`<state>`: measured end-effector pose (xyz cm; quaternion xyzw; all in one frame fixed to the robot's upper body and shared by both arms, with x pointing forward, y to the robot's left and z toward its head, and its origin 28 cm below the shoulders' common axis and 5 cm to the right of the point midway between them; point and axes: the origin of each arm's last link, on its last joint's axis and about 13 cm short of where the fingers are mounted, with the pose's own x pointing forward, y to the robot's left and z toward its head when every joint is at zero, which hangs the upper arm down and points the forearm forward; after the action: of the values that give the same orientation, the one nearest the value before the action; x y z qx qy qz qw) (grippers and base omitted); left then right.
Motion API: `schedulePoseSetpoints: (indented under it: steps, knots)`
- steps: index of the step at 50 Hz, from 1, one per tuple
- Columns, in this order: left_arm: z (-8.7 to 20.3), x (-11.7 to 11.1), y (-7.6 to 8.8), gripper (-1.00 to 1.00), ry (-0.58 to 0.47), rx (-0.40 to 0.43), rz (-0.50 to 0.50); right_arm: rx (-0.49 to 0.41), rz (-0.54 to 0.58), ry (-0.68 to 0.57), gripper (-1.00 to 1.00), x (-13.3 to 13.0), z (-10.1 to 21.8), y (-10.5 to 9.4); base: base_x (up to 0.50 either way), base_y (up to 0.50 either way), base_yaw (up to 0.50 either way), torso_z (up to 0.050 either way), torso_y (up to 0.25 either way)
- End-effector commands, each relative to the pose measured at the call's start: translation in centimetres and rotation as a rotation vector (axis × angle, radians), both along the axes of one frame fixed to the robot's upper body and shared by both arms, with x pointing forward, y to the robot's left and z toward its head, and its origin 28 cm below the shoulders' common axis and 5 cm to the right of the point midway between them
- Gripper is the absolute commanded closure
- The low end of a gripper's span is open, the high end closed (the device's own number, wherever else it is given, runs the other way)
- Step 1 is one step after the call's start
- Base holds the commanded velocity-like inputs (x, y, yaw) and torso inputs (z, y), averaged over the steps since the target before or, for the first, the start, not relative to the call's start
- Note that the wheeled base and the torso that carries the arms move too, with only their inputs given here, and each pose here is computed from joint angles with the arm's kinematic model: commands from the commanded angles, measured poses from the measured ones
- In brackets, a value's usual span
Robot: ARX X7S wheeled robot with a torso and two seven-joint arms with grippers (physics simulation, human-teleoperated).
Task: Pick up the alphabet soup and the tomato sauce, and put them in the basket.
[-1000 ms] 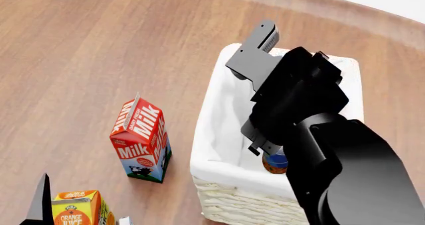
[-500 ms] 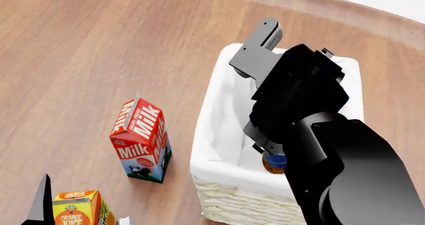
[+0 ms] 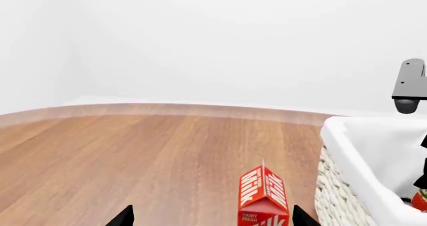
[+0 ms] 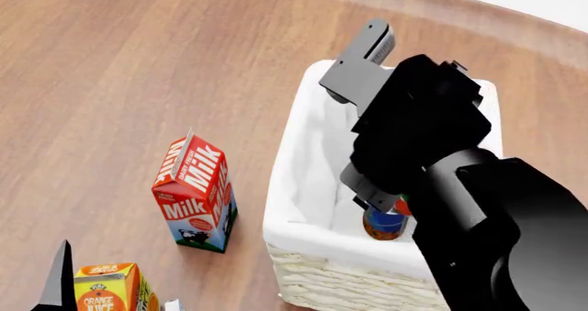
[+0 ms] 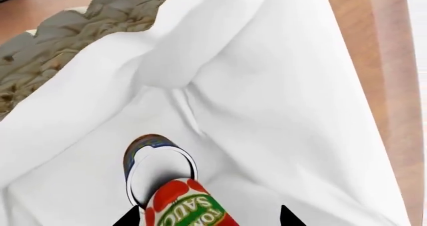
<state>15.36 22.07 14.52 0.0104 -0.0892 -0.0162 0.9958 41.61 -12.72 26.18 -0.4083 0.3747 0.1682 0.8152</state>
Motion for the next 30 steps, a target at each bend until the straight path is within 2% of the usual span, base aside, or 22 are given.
schedulePoseSetpoints:
  steps: [1,9,11,19,22,23,30]
  knots:
    - [0.4,0.5,-0.1,-1.0,-0.053,-0.041,-0.023,0.039,0.063,0.001,-1.0,-0.8,0.8,1.1,0.0,0.0,0.0,0.0,0.0]
    - [0.4,0.4,0.0,-1.0,-0.055,-0.043,-0.023,0.035,0.08,-0.01,-1.0,-1.6,1.6,1.3,0.0,0.0,0.0,0.0,0.0]
    - [0.4,0.4,-0.1,-1.0,-0.054,-0.043,-0.026,0.069,0.096,-0.025,-1.0,-1.7,1.7,1.4,0.0,0.0,0.0,0.0,0.0]
    - [0.4,0.4,-0.2,-1.0,-0.055,-0.04,-0.029,0.107,0.125,-0.069,-1.0,-2.8,1.8,1.6,0.0,0.0,0.0,0.0,0.0]
    - [0.4,0.4,-0.1,-1.0,-0.055,-0.041,-0.028,0.152,0.162,-0.105,-1.0,-3.9,2.1,1.6,0.0,0.0,0.0,0.0,0.0]
    - [0.4,0.4,-0.1,-1.0,-0.054,-0.04,-0.028,0.192,0.17,-0.128,-1.0,-4.4,2.1,1.5,0.0,0.0,0.0,0.0,0.0]
    - [0.3,0.4,-0.3,-1.0,-0.052,-0.033,-0.031,0.227,0.181,-0.17,-1.0,-5.9,1.9,0.7,0.0,0.0,0.0,0.0,0.0]
